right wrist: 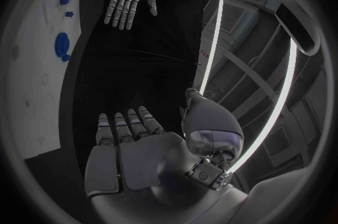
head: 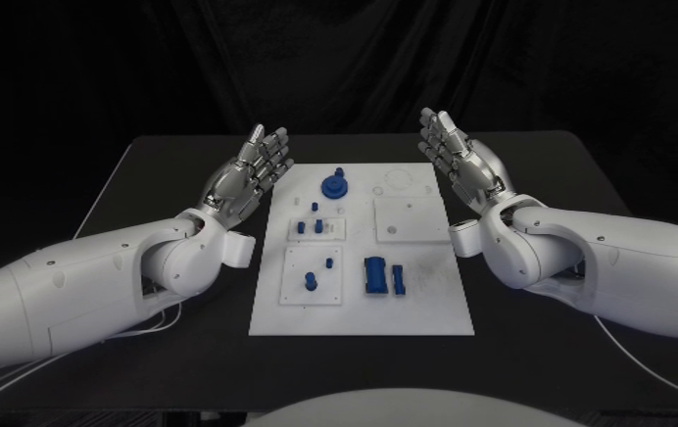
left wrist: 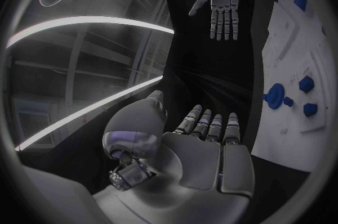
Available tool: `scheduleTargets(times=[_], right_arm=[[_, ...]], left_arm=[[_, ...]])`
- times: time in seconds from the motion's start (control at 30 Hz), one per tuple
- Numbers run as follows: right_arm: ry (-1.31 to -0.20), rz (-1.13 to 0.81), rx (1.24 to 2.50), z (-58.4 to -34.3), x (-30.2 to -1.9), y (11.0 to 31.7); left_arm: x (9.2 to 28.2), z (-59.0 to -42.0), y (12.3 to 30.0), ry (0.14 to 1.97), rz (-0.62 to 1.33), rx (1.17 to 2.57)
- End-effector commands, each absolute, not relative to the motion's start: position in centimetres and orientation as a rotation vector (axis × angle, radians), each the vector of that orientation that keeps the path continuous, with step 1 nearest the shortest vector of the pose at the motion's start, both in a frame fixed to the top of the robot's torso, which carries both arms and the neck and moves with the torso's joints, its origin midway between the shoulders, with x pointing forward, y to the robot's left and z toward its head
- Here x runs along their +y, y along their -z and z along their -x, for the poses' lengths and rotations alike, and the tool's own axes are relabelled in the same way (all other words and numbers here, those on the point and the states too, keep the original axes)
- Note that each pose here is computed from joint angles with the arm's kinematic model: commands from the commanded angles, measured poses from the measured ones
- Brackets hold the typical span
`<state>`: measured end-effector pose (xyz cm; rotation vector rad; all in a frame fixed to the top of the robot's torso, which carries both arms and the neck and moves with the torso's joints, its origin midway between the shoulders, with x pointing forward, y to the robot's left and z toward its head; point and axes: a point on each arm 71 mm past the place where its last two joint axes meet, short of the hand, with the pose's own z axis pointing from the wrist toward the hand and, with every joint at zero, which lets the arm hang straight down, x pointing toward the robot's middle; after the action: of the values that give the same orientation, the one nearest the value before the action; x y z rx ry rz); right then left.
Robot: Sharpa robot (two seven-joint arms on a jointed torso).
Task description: Assemble the parts on the task board
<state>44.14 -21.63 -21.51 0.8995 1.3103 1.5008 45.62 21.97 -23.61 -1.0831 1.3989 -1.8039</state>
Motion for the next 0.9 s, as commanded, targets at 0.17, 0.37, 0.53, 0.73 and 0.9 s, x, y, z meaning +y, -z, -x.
scheduleTargets(times=[0.17,0.37,0.53,0.73,0.9], right_arm=[[-1.273,-1.138,1.243,-45.7,-20.2,22.3],[-1.23,-1.207,1.219,-46.2,-19.3,22.4],[-1.229,-1.209,1.218,-46.2,-19.2,22.4],[-1.229,-1.209,1.218,-46.2,-19.2,22.4],[-1.229,-1.209,1.218,-46.2,-19.2,22.4]], left_arm=[[21.0,-46.1,23.5,1.556,1.117,1.345],[20.1,-46.2,23.0,1.398,1.157,1.289],[19.5,-46.2,22.7,1.297,1.187,1.247],[19.3,-46.2,22.4,1.236,1.207,1.221],[19.2,-46.2,22.4,1.229,1.209,1.218]])
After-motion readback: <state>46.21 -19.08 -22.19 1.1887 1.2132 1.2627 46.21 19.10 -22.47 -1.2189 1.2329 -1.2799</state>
